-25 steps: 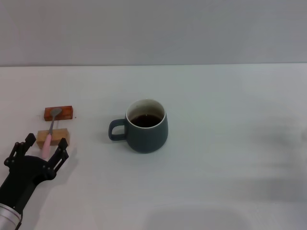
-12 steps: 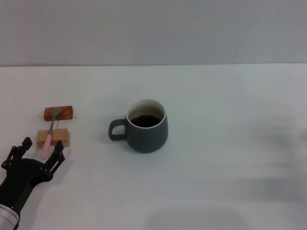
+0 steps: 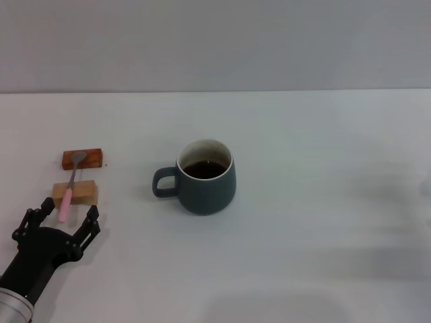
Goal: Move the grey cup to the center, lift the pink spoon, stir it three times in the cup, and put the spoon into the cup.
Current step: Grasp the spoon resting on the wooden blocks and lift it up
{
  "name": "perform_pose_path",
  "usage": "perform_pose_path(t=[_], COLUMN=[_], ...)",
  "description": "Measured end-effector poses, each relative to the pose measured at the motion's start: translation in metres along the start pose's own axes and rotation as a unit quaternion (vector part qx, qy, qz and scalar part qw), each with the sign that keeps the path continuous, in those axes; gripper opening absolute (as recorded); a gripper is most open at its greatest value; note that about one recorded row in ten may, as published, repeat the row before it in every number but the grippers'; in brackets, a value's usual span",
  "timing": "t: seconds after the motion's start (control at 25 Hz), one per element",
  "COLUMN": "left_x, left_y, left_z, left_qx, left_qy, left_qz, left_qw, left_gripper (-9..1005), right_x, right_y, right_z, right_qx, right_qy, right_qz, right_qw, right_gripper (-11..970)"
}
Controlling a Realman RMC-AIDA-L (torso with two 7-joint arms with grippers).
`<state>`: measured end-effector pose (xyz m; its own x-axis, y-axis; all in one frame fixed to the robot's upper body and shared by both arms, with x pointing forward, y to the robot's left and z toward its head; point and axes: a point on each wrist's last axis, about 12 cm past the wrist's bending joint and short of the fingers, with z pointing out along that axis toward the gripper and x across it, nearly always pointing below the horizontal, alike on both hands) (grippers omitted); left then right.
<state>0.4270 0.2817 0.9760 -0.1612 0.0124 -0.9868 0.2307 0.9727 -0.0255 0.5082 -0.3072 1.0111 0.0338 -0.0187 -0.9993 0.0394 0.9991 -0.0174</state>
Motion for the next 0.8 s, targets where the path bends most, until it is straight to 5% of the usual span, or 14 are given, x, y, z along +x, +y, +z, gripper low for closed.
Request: perform_pose_path(t=[0.8], left_x=[-0.0013], left_y=[-0.0030], left_z=[0.0057], left_qx=[-0.004], left_qy=[-0.002], left_qz=[0.025], left_qw=[1.000], left_gripper=[724], right_x=[-0.0008], right_y=[-0.0023], right_z=[0.0016], right_qx=[0.003], right_qy=[-0.001], right_qz=[-0.003], right_qw=[1.000], right_gripper=[0])
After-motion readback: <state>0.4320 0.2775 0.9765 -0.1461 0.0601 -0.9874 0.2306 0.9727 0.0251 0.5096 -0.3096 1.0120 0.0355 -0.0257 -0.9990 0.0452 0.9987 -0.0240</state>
